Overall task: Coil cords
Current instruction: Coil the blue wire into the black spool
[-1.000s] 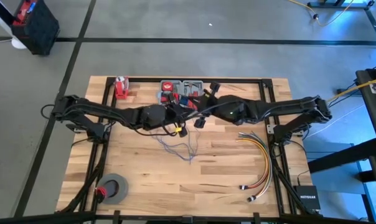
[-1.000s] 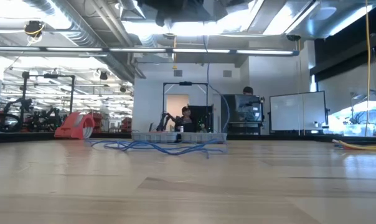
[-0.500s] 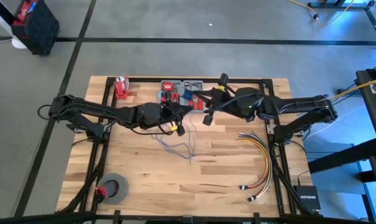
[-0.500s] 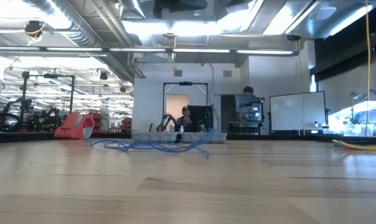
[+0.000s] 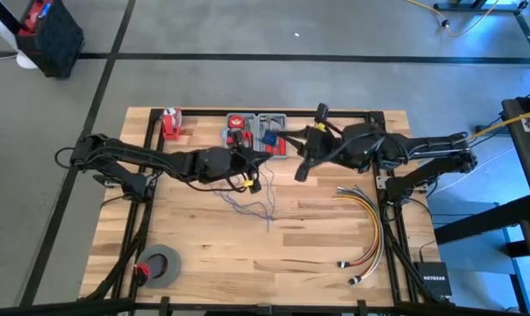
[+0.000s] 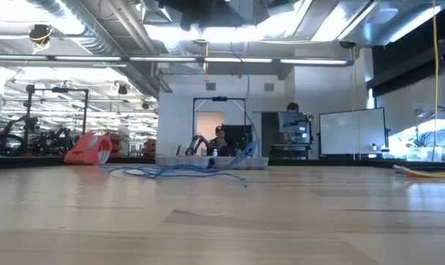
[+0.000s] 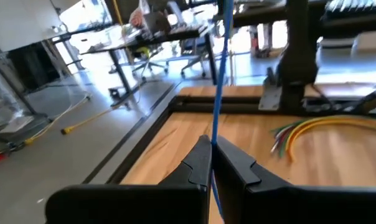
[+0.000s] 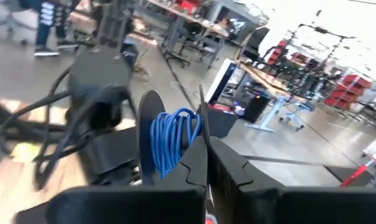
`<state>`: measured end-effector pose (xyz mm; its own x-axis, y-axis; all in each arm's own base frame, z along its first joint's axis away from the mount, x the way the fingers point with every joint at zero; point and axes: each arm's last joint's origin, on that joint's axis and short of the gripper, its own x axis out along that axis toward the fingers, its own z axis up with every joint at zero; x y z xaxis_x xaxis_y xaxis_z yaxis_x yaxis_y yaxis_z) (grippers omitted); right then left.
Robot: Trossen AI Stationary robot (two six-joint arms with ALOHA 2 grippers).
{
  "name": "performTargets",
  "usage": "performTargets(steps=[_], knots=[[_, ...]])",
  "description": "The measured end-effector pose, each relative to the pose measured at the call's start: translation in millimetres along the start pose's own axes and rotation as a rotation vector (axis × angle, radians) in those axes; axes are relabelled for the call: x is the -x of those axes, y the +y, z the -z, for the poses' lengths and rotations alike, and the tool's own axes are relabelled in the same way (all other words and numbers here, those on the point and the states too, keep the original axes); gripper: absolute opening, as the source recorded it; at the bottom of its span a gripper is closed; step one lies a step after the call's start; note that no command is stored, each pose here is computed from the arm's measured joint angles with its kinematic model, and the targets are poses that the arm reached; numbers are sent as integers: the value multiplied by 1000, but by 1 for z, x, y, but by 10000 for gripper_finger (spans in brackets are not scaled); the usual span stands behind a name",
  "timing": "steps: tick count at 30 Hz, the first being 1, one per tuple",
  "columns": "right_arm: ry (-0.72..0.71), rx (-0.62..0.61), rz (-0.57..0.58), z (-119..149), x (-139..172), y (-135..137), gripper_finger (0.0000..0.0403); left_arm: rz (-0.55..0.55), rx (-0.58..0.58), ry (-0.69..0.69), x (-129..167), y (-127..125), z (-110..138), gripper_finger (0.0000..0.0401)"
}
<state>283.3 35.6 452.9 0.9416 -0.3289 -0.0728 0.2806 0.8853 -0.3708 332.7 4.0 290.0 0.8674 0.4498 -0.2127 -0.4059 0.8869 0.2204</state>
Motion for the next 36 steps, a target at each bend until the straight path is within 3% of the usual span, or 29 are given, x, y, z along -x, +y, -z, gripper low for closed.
performTargets(steps=[7, 13, 19, 23, 28, 36], knots=[[118, 65, -69, 9, 7, 15, 5, -213, -131, 19, 5, 11, -4, 5], [298, 102, -66, 31, 9, 20, 5, -266, -136, 1, 33, 28, -21, 5], [396, 171, 5, 52, 6, 26, 5, -205, -55, -18, 68, 37, -34, 5], [454, 194, 30, 71, -4, 27, 5, -73, 2, -77, 78, 38, -41, 5], [489, 184, 100, 92, -25, 23, 5, 59, 54, -131, 73, 31, -44, 5], [429, 115, 147, 102, -47, 15, 5, 68, 86, -195, 48, 15, -42, 5]])
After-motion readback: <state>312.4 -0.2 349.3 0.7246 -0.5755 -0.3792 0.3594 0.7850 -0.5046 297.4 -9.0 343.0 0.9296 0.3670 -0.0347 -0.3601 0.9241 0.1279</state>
